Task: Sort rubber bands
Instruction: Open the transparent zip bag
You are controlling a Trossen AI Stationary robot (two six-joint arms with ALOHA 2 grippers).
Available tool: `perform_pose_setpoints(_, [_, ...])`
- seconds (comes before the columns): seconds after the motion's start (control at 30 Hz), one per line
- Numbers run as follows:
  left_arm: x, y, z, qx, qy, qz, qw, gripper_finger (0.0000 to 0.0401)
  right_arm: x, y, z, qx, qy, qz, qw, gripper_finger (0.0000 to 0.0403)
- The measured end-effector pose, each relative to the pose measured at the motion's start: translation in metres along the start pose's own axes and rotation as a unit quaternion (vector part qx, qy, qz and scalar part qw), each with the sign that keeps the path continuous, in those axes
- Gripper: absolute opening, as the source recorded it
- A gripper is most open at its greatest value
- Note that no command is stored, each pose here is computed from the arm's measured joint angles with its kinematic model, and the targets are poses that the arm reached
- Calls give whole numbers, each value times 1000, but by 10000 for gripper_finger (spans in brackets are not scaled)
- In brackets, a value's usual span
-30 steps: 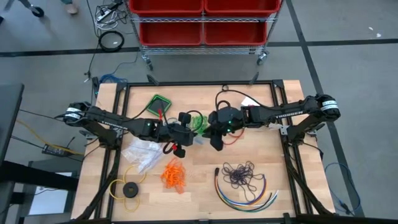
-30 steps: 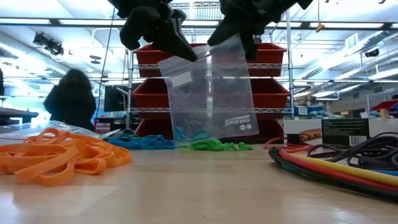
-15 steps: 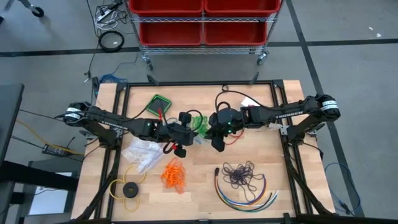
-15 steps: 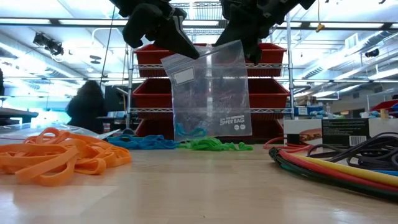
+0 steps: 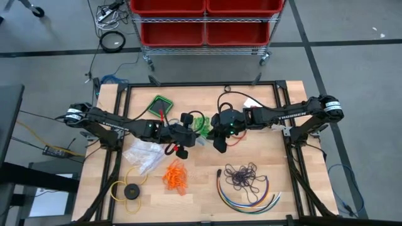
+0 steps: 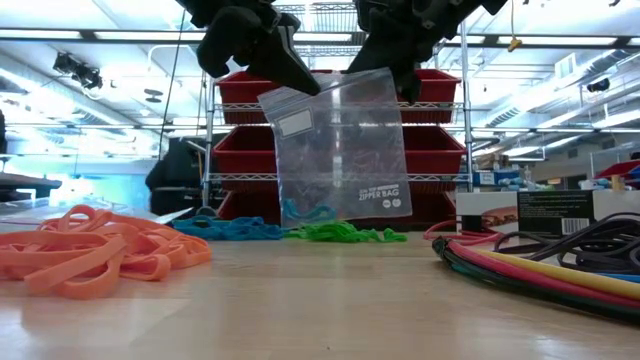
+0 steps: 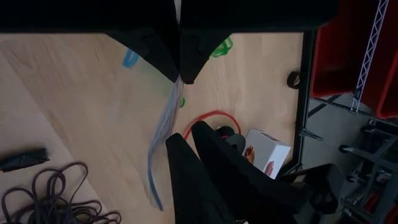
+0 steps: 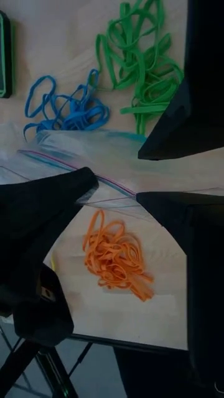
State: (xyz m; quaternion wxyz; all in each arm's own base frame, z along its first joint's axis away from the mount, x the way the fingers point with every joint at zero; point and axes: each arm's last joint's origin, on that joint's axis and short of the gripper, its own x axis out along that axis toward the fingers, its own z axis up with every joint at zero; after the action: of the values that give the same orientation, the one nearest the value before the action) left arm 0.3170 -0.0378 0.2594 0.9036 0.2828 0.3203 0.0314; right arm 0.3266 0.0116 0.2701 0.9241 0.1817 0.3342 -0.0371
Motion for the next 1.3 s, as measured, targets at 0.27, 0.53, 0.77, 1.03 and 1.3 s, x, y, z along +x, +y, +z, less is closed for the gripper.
perform_pose_setpoints(0.27, [0, 0, 0, 0, 0, 0, 1000, 0, 0, 2, 3, -2, -14, 16, 1000, 79])
perform_pose_setpoints(0.53, [0, 1, 2, -4, -9, 4, 1000, 0, 0, 2, 4, -5, -20, 16, 1000, 79])
perform_pose_setpoints(0.77, [0, 1, 2, -6, -14, 0, 1000, 0, 0, 4, 9, -17, -45, 25, 999, 77])
perform_pose_setpoints(1.03, [0, 1, 2, -6, -15, 0, 1000, 0, 0, 4, 9, -18, -45, 25, 999, 77])
perform_pose_setpoints(1.3, [2, 6, -1, -13, -7, 4, 1000, 0, 0, 6, 7, -16, -37, 32, 999, 77])
